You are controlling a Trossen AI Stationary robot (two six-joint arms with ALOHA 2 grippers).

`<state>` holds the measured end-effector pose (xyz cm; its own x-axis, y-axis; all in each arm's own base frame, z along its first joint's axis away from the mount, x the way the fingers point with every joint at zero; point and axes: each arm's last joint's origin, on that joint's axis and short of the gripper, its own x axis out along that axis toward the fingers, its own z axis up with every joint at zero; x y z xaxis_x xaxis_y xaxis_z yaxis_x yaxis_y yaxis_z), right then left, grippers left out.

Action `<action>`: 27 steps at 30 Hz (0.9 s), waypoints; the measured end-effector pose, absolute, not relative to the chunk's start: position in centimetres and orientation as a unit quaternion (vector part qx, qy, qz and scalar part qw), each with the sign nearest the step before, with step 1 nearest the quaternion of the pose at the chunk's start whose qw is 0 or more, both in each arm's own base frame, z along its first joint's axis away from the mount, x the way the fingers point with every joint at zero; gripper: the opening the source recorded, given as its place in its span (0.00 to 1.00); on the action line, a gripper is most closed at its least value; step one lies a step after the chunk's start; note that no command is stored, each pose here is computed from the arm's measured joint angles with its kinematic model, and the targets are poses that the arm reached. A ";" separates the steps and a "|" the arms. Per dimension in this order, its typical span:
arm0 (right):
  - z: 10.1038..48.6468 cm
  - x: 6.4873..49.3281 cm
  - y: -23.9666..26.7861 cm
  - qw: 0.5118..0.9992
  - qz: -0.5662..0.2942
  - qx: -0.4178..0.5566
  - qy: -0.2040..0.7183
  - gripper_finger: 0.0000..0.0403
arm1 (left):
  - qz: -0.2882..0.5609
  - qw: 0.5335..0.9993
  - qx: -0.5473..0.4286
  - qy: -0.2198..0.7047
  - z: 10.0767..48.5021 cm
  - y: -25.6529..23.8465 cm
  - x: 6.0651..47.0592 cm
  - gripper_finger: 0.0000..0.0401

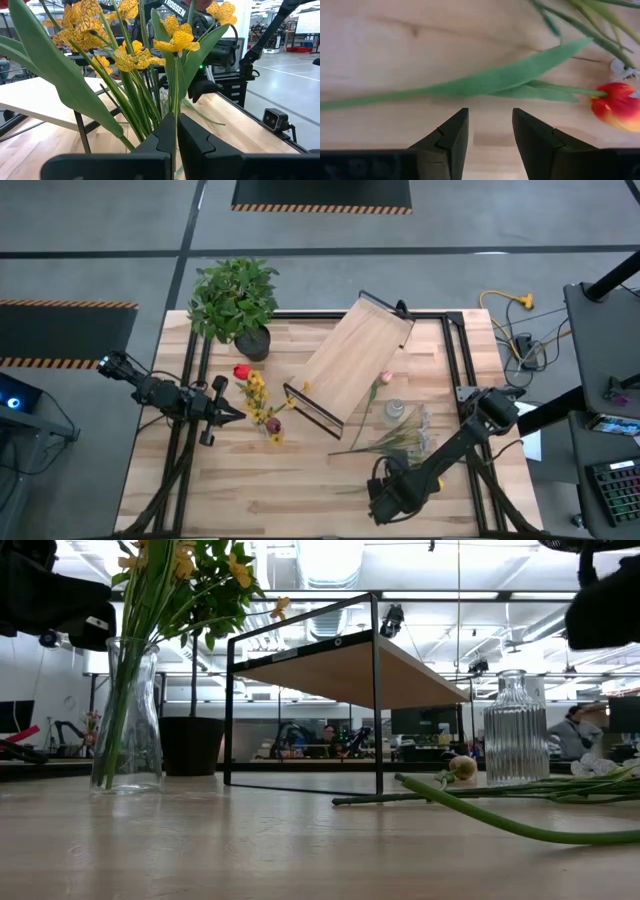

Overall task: Pick and place flowers into a vace then onto a shelf
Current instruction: Put the red and yellow flower into the right transparent vase

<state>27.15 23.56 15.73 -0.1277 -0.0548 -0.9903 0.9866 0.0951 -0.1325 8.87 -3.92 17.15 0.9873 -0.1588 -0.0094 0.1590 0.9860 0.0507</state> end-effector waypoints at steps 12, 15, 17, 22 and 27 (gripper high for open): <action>16.2 27.4 23.0 0.506 -0.557 0.462 0.470 0.34 | -0.080 0.996 0.026 0.003 17.1 -3.9 8.9 0.00; 16.2 27.4 23.0 0.500 -0.566 0.470 0.457 0.33 | -0.080 0.996 0.026 0.003 17.1 -3.9 8.9 0.00; 16.2 27.4 22.9 0.502 -0.569 0.473 0.448 0.32 | -0.080 0.996 0.026 0.003 17.1 -3.9 8.9 0.00; 16.2 27.7 22.5 0.507 -0.573 0.474 0.435 0.32 | -0.080 0.996 0.026 0.003 17.1 -3.9 8.9 0.00; 16.2 28.0 22.3 0.505 -0.575 0.477 0.432 0.32 | -0.080 0.996 0.026 0.003 17.1 -3.9 8.9 0.00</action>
<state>27.96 22.25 16.20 -0.0351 -0.1679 -0.9852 0.9930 -0.1175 -0.0154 8.87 -3.93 17.15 0.9872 -0.1593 -0.0098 0.1596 0.9859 0.0508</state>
